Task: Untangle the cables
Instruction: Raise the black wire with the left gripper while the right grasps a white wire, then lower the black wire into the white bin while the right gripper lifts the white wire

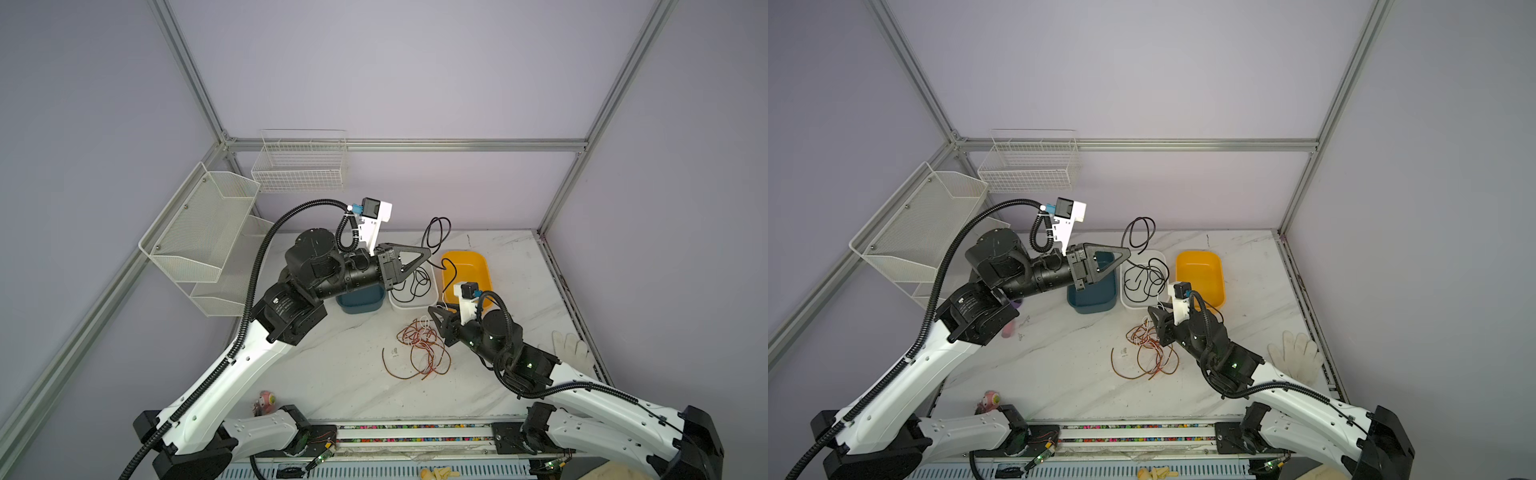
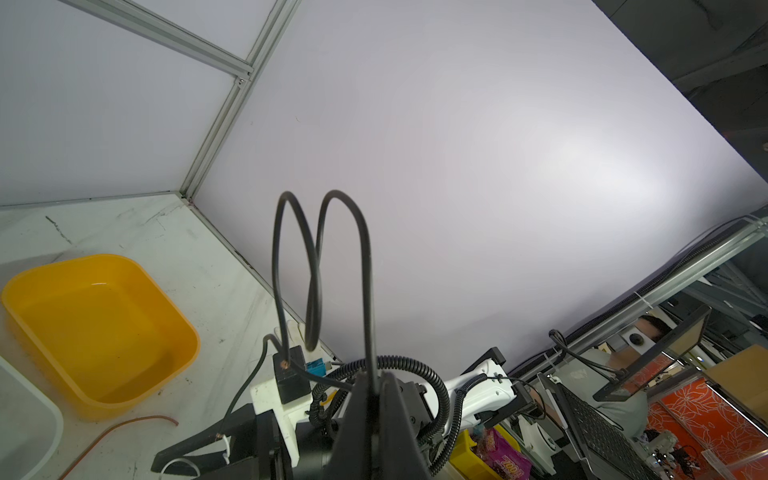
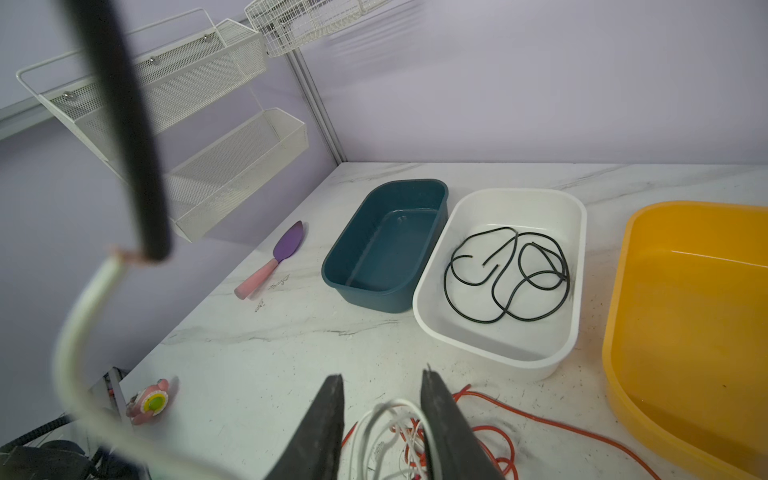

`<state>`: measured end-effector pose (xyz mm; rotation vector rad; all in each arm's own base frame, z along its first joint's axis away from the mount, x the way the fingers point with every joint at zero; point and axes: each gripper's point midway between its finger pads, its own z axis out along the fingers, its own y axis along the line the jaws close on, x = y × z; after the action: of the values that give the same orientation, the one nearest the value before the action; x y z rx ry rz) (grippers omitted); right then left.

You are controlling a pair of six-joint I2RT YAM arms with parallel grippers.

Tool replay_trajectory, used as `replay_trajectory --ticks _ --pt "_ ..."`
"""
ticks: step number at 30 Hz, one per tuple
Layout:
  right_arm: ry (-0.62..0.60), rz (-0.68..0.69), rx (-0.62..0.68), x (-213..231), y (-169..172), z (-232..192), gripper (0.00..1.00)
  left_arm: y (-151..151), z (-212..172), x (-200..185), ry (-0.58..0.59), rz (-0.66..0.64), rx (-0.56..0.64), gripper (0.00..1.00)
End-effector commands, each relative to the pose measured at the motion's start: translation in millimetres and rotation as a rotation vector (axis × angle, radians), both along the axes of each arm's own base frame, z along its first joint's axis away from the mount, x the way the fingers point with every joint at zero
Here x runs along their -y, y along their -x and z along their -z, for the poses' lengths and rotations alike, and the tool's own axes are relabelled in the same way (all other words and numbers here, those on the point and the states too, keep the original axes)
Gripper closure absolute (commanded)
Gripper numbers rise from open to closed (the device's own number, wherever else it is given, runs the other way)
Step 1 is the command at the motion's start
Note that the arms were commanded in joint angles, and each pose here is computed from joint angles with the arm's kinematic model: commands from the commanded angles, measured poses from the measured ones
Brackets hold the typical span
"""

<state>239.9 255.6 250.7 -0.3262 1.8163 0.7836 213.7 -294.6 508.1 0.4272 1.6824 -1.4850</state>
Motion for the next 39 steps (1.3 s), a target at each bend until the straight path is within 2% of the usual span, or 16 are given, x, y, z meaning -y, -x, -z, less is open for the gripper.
replay_trajectory --ticks 1,6,9,20,25,30,39 --pt "-0.018 0.013 -0.006 2 2 4 0.73 9 -18 -8 0.040 -0.005 0.055 1.00" --pt "-0.025 0.022 -0.060 1 1 21 0.93 7 -22 -14 0.040 -0.038 0.073 1.00" --pt "-0.029 0.032 -0.104 0 0 35 1.00 7 -25 -18 0.042 -0.054 0.084 1.00" --pt "-0.027 0.044 -0.219 -2 5 83 1.00 6 -35 -35 0.041 -0.120 0.129 1.00" --pt "-0.031 0.071 -0.225 5 5 87 1.00 1 -29 -35 0.023 -0.133 0.126 1.00" --pt "-0.023 0.087 -0.227 9 5 86 1.00 -19 -1 -30 -0.048 -0.162 0.089 1.00" --pt "-0.008 0.105 -0.284 14 9 109 0.99 -70 76 -22 -0.251 -0.250 0.011 1.00"
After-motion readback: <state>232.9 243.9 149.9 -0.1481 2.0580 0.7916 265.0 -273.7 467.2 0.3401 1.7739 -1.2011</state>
